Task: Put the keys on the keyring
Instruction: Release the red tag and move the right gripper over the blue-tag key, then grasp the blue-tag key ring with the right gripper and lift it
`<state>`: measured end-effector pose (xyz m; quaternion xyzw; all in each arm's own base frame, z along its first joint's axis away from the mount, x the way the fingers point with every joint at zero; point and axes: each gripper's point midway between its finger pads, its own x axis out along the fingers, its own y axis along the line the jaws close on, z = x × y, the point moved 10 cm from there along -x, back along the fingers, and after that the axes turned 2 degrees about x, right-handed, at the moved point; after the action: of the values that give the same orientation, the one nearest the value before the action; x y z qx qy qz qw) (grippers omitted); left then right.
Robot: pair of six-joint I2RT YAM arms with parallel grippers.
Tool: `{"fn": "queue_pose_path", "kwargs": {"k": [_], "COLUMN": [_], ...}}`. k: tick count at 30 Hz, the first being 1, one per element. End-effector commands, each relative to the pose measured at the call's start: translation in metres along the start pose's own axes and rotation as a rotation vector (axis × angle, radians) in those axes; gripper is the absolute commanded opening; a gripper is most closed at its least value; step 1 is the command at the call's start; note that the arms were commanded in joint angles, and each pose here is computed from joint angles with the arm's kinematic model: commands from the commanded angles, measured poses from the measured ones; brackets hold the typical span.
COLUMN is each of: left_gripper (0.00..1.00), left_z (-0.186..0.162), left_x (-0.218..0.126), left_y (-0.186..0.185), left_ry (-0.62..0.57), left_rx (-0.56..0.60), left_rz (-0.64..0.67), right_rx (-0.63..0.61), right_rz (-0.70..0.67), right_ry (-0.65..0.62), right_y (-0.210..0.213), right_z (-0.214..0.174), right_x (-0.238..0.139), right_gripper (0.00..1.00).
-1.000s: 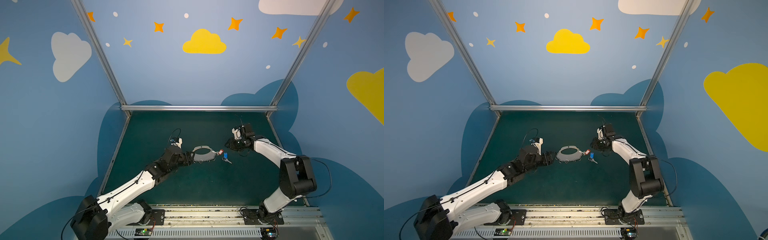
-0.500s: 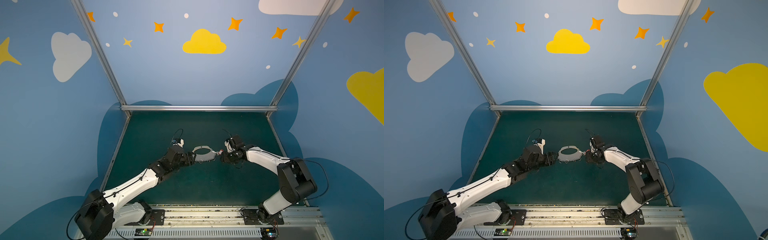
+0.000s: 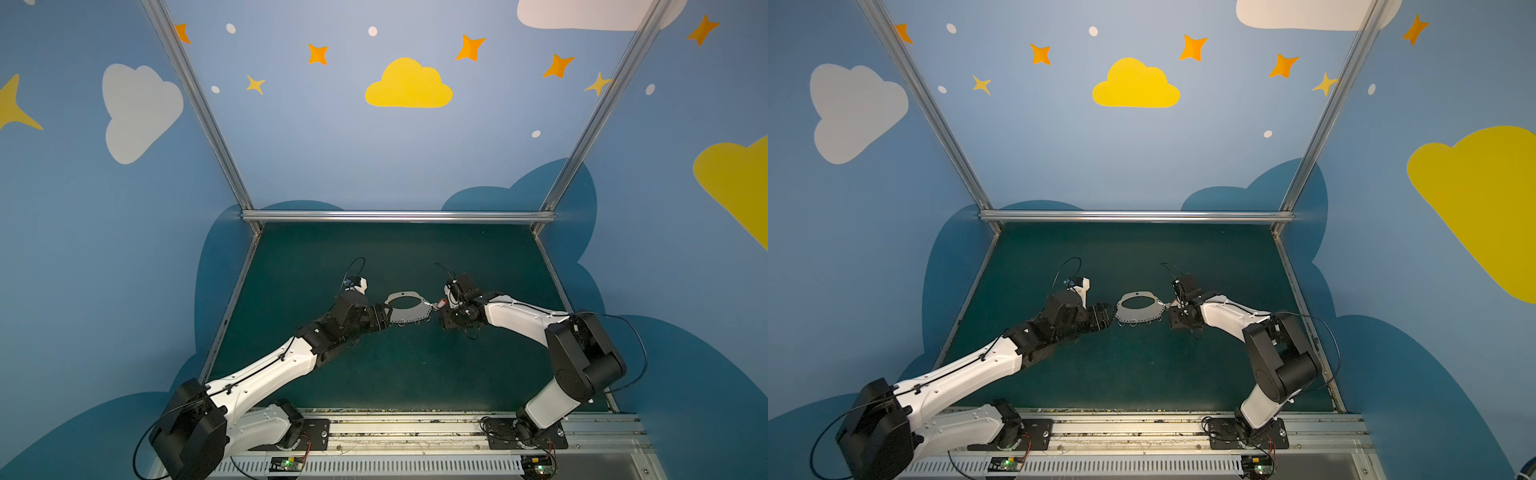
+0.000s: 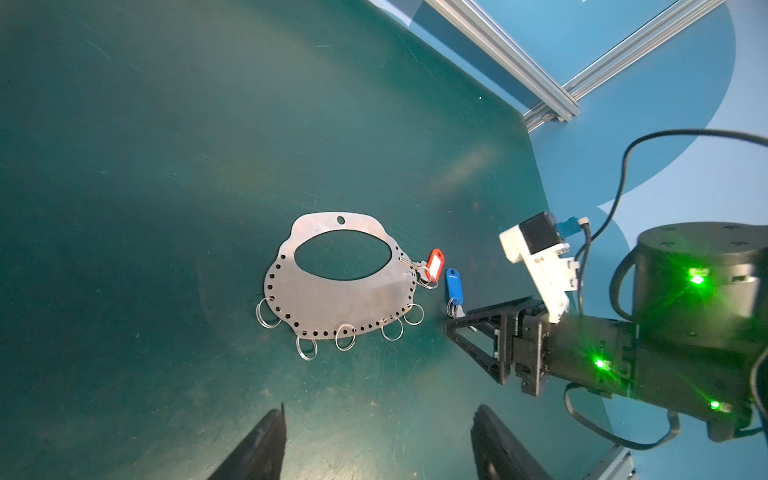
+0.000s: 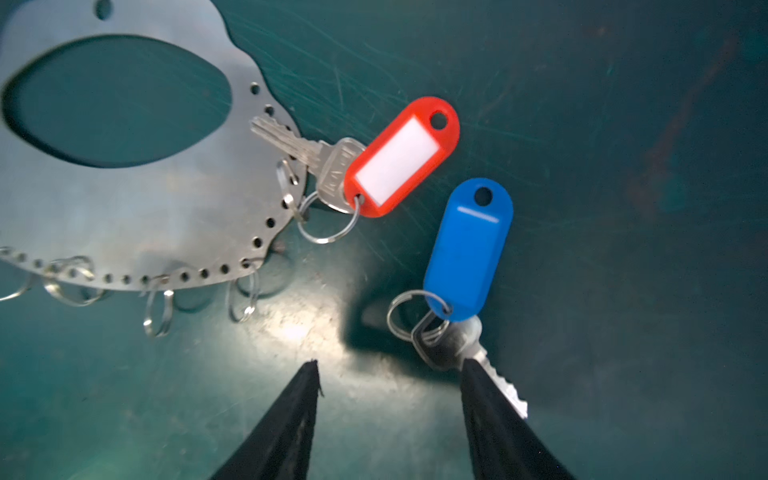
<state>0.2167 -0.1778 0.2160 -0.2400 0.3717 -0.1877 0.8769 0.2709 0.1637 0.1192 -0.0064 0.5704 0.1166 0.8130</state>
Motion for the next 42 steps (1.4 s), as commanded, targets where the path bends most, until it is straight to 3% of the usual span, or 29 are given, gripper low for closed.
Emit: {"fn": "queue_pose_path", "kwargs": {"k": [1, 5, 17, 21, 27, 31, 35, 42], "left_gripper": [0.72, 0.72, 0.72, 0.72, 0.72, 0.72, 0.66, 0.40], "left_z": [0.005, 0.005, 0.006, 0.009, 0.026, 0.047, 0.068, 0.081], "left_x": [-0.003, -0.004, -0.006, -0.007, -0.011, -0.021, -0.032, -0.040], "left_y": [-0.003, -0.002, -0.003, -0.005, -0.015, -0.022, -0.031, -0.059], "left_ry": [-0.020, -0.024, -0.035, -0.039, -0.034, -0.026, 0.037, 0.250], "left_rx": [-0.010, -0.011, -0.007, -0.003, 0.020, 0.026, 0.029, 0.109], "left_rz": [-0.010, -0.005, -0.007, -0.012, -0.019, -0.077, -0.229, -0.553], "right_rx": [-0.037, -0.059, -0.081, -0.109, -0.180, -0.272, -0.400, -0.578], "right_rz": [-0.068, -0.124, -0.149, -0.154, -0.118, 0.027, 0.239, 0.646], "right_ry": [0.006, 0.020, -0.016, -0.037, -0.092, -0.146, -0.235, -0.431], "right_y": [0.002, 0.006, 0.009, 0.013, 0.022, 0.032, 0.045, 0.060], "right_z": [-0.001, 0.001, 0.006, 0.009, 0.013, 0.012, 0.003, -0.015], "right_x": [0.006, 0.013, -0.003, -0.016, -0.056, -0.098, -0.142, -0.202], "right_gripper": [0.57, 0.54, 0.07, 0.00, 0.00, 0.00, 0.00, 0.00]}}
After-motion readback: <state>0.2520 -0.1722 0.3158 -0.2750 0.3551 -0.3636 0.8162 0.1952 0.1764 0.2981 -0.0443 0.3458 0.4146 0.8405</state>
